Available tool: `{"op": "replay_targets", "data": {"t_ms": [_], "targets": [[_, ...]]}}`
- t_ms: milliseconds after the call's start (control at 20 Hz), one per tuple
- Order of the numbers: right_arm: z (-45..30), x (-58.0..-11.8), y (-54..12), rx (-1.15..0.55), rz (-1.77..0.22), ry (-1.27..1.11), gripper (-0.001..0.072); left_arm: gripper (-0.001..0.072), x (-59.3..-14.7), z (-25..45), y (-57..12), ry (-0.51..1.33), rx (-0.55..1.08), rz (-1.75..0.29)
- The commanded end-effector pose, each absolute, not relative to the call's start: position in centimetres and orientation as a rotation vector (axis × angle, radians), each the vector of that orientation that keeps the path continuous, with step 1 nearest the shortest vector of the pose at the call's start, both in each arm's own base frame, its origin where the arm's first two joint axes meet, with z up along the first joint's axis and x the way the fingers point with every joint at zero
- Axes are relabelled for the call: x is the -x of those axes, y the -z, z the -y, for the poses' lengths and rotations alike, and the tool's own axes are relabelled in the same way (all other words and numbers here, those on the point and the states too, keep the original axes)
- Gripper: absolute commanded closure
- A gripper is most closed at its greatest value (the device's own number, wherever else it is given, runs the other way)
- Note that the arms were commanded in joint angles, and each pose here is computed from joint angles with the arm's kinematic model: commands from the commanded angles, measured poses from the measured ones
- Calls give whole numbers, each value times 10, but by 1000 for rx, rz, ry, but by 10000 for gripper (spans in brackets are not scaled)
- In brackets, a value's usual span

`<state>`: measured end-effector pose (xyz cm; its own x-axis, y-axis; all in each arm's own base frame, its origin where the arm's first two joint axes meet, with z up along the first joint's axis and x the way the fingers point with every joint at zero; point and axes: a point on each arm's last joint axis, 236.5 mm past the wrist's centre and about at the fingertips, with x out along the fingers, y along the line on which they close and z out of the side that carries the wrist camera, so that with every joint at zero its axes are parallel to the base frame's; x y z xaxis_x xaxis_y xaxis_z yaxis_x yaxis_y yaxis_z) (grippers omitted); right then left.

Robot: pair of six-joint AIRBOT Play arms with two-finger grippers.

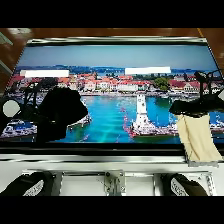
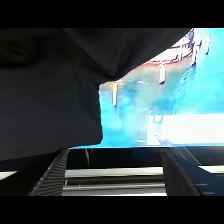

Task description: Fold the shirts.

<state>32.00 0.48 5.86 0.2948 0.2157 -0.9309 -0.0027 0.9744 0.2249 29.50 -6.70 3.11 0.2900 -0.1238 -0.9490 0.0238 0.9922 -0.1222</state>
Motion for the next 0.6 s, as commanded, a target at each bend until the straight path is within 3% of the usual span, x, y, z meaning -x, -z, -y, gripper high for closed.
{"op": "replay_targets", "data": {"t_ms": [0, 100, 550], "targets": [[-5, -326, -61, -202, -1237, -141, 25, 10, -322, 68, -30, 81, 126, -1194], [-2, -336, -64, -202, -1195, -128, 25, 8, -353, 55, -21, 41, 130, -1149], [2, -349, -69, -197, -1135, -111, 25, -8, -445, 37, 81, -29, 166, -1371]]}}
